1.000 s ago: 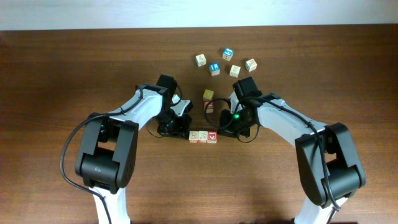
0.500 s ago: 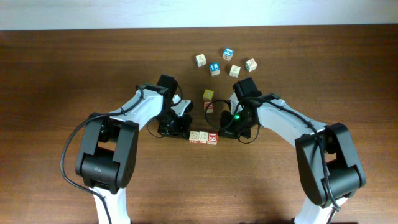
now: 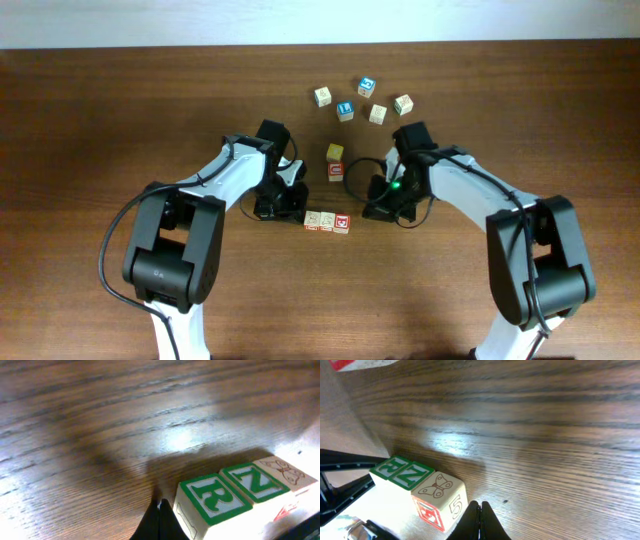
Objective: Rotate 3 blocks
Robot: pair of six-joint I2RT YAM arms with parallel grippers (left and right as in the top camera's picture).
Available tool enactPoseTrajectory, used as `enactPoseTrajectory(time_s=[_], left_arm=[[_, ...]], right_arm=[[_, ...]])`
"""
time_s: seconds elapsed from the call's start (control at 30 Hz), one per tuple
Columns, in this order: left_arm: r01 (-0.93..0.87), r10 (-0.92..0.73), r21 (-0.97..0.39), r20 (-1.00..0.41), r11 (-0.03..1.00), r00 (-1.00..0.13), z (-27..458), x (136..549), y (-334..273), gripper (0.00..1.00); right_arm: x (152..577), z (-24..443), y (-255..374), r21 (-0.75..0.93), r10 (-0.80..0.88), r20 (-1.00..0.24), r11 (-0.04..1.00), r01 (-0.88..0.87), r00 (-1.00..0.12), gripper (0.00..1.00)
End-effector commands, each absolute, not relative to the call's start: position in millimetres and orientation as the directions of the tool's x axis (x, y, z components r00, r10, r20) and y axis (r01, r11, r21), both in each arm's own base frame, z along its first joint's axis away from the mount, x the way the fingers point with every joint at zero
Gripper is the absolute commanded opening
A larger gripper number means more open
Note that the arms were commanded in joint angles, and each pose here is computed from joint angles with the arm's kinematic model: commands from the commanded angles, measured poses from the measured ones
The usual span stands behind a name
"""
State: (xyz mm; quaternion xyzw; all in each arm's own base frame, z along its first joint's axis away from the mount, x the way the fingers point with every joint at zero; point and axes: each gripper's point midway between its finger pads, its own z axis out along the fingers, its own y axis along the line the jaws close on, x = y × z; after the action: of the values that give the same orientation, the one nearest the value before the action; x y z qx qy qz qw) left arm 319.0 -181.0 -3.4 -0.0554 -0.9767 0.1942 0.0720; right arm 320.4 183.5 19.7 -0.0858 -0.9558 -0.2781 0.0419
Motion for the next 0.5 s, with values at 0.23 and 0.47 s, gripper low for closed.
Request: enactPoseTrajectory(time_s=[0.23, 0.47], left_arm=[[-0.004, 0.037, -0.27, 0.145, 0.963, -0.989, -16, 321, -163, 0.0], [-0.003, 0.038, -0.271, 0.143, 0.963, -0.989, -16, 321, -163, 0.0]], right_arm=[[297, 7, 199, 0.539, 0.065, 0.147, 0.831, 0.135, -0.987, 0.04], [300, 8, 209, 0.556, 0.035, 0.108, 0.827, 0.089, -0.994, 0.04]])
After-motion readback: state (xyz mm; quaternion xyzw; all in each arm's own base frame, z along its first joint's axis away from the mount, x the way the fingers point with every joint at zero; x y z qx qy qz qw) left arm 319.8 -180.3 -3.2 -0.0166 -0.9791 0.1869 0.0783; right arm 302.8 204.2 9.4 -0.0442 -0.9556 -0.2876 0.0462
